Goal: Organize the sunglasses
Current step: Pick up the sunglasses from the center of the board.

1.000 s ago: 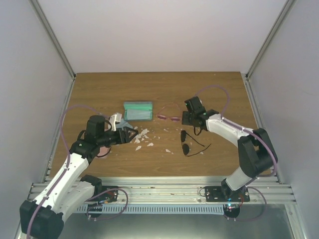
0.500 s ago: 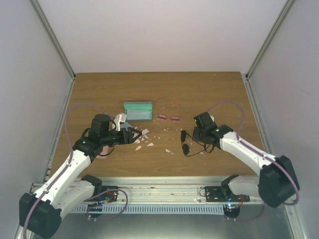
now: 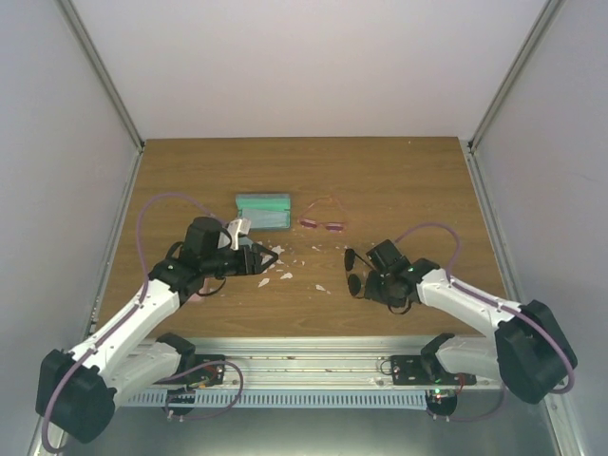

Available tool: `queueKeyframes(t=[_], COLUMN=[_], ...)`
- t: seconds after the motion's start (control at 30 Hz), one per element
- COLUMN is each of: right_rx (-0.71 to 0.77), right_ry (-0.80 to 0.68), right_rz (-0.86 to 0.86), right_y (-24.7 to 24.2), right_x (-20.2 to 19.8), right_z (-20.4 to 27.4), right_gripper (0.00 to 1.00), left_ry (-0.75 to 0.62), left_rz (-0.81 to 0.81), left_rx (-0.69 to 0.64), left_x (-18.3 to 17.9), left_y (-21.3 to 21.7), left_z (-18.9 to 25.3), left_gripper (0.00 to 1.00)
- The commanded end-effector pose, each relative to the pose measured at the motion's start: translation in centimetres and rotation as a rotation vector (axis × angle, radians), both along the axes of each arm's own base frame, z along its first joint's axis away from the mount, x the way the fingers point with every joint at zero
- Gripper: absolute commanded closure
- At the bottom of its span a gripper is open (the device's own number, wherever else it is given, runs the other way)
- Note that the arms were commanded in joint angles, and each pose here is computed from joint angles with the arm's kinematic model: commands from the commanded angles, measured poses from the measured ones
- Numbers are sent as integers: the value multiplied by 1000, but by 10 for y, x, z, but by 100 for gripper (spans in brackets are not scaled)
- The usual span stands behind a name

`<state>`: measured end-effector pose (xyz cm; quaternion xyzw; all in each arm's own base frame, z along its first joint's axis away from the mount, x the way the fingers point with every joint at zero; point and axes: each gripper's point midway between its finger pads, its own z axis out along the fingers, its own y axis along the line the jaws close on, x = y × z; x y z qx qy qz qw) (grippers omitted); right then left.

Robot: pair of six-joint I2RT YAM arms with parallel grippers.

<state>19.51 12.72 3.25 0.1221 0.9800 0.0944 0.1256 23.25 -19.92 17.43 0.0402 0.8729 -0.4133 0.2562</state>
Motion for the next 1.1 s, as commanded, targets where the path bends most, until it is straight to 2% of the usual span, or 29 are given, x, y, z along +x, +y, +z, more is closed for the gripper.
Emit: queueKeyframes(t=[0.0,0.17,0.37,0.6,0.83,0.97,1.07], right_rx=[13,-26,-108,-103,-77,-63,-27], right_ry=[1,-17,-10,-21,15,-14,-56], right_rz=[-93,-134,-145,-134,-104,-108,-98], right_y=[1,-4,-13,-12,1,5,15], right_x=[5,14,18,20,25,34,50], right_z=[-8,-15,-21,-23,-34,-26,-11], right_gripper=[54,55,68,82,81,98,100], left_ry=[-77,-83,-89,-118,-159,-175,-189], left_rz=[3,-5,-9,12,26,17,-3], left_rx=[-18,-6,2,-22,-40,-61,-88], left_x=[14,18,22,23,21,17,12], left_y=[-7,-9,-11,-11,-9,-10,-13], left_z=[17,18,18,23,34,39,44], left_gripper=[36,37,37,38,37,36,36])
